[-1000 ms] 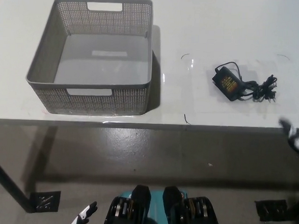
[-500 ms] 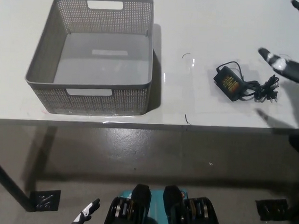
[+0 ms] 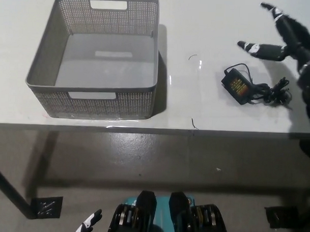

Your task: Use the right hand to pick up a black power cord and place it into a container on the left hand side

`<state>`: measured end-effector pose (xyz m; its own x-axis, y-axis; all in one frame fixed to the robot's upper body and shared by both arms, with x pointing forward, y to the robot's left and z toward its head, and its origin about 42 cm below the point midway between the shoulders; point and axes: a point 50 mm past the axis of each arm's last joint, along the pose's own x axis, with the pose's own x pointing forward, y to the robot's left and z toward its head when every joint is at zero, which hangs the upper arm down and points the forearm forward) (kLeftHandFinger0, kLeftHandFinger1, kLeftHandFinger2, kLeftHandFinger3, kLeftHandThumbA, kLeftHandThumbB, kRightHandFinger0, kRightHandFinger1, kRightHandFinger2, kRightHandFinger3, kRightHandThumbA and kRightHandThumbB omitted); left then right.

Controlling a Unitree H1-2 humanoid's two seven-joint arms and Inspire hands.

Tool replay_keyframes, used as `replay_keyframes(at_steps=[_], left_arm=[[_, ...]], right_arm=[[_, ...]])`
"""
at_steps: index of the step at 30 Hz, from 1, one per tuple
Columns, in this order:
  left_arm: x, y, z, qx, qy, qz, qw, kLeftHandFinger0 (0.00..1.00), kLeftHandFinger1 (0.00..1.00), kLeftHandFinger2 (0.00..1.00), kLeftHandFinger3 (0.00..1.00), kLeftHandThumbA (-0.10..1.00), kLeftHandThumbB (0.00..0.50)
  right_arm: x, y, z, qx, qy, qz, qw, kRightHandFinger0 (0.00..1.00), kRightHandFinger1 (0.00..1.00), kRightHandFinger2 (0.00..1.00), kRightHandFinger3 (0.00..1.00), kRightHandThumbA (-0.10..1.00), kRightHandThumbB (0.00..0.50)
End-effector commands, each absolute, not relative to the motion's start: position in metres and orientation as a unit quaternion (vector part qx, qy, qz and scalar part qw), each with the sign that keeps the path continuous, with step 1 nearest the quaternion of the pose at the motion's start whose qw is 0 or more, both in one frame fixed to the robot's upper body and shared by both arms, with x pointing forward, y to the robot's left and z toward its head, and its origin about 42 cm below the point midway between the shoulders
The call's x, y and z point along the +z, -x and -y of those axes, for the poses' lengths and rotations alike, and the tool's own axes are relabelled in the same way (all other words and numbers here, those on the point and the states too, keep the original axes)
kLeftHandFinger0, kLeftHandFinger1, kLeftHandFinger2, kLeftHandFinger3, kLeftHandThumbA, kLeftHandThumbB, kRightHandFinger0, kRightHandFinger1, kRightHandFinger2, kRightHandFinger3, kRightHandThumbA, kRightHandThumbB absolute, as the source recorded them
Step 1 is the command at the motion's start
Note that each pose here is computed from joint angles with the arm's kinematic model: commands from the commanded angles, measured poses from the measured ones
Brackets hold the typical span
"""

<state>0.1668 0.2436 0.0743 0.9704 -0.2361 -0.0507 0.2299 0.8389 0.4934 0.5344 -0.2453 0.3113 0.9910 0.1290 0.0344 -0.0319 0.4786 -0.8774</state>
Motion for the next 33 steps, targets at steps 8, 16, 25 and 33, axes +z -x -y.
replay_keyframes(at_steps=[8,16,25,33], left_arm=[[0.086,-0.174,-0.247,-0.119,-0.266,0.044,0.956,1.00,1.00,1.00,1.00,0.90,0.220],[0.090,-0.179,-0.249,-0.118,-0.271,0.052,0.954,1.00,1.00,1.00,1.00,0.89,0.196],[0.093,-0.183,-0.251,-0.117,-0.270,0.055,0.954,1.00,1.00,1.00,1.00,0.88,0.201],[0.096,-0.188,-0.252,-0.116,-0.272,0.057,0.954,1.00,1.00,1.00,1.00,0.90,0.219]], right_arm=[[0.317,-0.564,0.210,0.058,0.541,-0.021,0.839,1.00,1.00,1.00,1.00,0.78,0.500],[0.304,-0.568,0.211,0.070,0.532,-0.046,0.843,1.00,1.00,1.00,1.00,0.72,0.500],[0.302,-0.572,0.211,0.075,0.553,-0.064,0.827,1.00,1.00,1.00,1.00,0.76,0.500],[0.297,-0.575,0.217,0.071,0.559,-0.079,0.822,1.00,1.00,1.00,1.00,0.74,0.500]])
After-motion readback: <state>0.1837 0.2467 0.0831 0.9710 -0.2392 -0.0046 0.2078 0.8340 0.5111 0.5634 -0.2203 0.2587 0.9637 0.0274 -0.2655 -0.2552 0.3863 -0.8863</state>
